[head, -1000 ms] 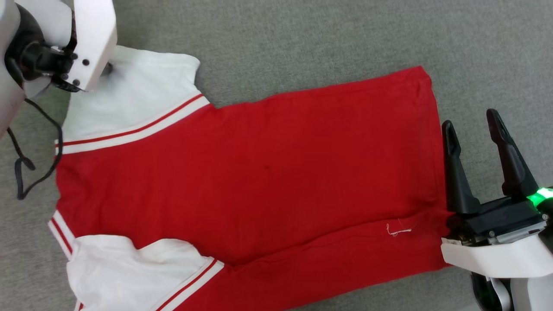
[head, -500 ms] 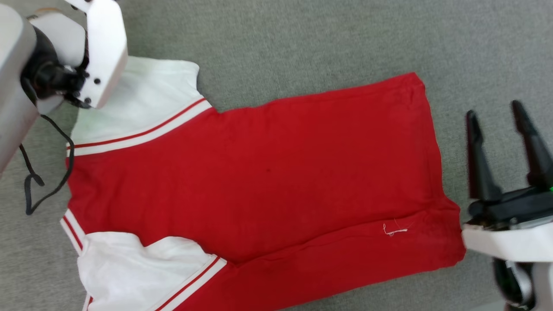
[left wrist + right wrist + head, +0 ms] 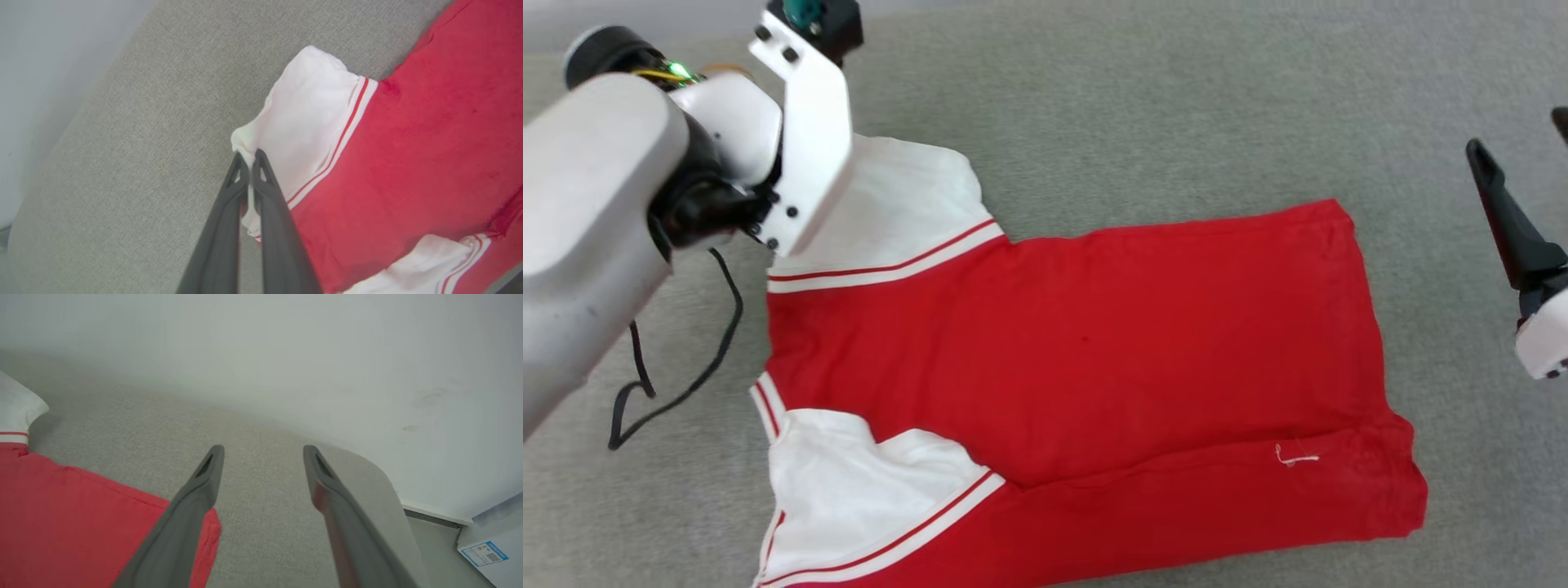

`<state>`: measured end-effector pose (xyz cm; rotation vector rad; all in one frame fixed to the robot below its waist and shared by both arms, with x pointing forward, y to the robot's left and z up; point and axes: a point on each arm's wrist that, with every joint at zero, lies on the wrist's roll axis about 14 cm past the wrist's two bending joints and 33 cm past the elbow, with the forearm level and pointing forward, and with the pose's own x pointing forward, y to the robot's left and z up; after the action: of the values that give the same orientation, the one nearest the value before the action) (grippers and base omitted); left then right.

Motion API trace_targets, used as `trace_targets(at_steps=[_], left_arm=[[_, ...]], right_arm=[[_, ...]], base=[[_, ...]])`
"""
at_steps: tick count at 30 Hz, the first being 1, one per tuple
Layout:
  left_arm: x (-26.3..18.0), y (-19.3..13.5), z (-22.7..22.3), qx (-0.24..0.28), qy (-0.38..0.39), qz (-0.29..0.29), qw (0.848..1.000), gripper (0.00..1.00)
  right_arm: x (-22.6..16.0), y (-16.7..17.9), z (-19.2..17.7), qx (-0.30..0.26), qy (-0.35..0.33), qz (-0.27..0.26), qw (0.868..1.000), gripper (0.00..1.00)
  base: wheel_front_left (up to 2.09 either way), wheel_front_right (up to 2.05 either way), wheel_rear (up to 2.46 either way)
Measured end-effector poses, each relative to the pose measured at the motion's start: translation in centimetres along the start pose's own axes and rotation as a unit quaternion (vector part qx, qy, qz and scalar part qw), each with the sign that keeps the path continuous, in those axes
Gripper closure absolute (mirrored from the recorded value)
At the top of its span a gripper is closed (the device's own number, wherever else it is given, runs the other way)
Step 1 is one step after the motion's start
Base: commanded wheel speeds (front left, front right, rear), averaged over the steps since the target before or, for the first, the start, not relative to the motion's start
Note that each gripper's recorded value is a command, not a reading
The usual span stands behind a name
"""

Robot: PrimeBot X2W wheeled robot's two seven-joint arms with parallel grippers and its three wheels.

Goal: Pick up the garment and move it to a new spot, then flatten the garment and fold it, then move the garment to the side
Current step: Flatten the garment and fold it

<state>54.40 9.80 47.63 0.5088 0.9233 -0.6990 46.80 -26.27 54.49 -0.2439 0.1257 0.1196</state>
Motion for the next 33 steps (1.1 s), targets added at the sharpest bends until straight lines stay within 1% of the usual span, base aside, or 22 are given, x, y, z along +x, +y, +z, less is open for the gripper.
trace_targets(at_steps=[2,3,5,7,10,12,14,16,21,22,28,32,33], left_arm=[[-0.8,-0.5,-0.2,0.004,-0.01,-0.002,1.0,1.0],[-1.1,-0.6,-0.4,0.006,-0.013,-0.001,1.0,1.0],[-1.7,-0.7,-0.7,0.01,-0.018,0.0,1.0,1.0],[-2.1,-0.9,-0.9,0.013,-0.024,0.0,1.0,1.0],[-2.1,-1.1,-1.5,0.019,-0.024,-0.002,1.0,1.0],[-1.9,-1.3,-1.9,0.025,-0.022,-0.004,0.999,1.0],[-1.8,-1.3,-2.0,0.026,-0.025,-0.005,0.999,1.0],[-1.7,-1.1,-2.1,0.029,-0.028,-0.004,0.999,1.0],[-0.7,-1.2,-2.5,0.03,-0.03,-0.013,0.999,1.0],[-0.2,-1.0,-2.8,0.029,-0.029,-0.014,0.999,1.0],[0.9,-0.5,-3.6,0.023,-0.024,-0.017,0.999,1.0],[1.5,-0.3,-4.0,0.019,-0.022,-0.02,0.999,1.0],[1.6,-0.3,-4.1,0.019,-0.021,-0.021,0.999,1.0]], right_arm=[[0.6,0.3,-1.0,-0.001,0.062,0.027,0.998,0.0],[0.8,0.6,-1.7,0.0,0.097,0.043,0.994,0.0],[1.0,1.3,-2.9,-0.005,0.161,0.073,0.984,0.0],[1.2,1.7,-3.8,-0.011,0.217,0.099,0.971,0.0],[1.3,2.9,-5.4,0.003,0.297,0.133,0.946,0.0],[1.5,3.2,-6.2,-0.005,0.339,0.148,0.929,0.0],[1.5,3.7,-7.4,-0.006,0.385,0.161,0.909,0.0],[1.5,3.7,-8.8,-0.021,0.426,0.166,0.889,0.0],[2.5,4.1,-11.0,-0.029,0.485,0.172,0.857,0.0],[3.0,4.9,-12.4,-0.029,0.507,0.181,0.842,0.0],[3.4,6.9,-15.6,-0.034,0.54,0.202,0.816,0.0],[3.5,7.5,-16.6,-0.023,0.541,0.212,0.813,0.0],[3.5,7.6,-16.6,-0.023,0.539,0.213,0.815,0.51]], base=[[0.0,0.0,0.0],[0.0,0.0,0.0],[0.0,0.0,0.0],[0.0,0.0,0.0],[0.0,0.0,0.0],[0.0,0.0,0.0],[0.0,0.0,0.0],[0.0,0.0,0.0],[0.0,0.0,0.0],[0.0,0.0,0.0],[0.0,0.0,0.0],[0.0,0.0,0.0],[0.0,0.0,0.0]])
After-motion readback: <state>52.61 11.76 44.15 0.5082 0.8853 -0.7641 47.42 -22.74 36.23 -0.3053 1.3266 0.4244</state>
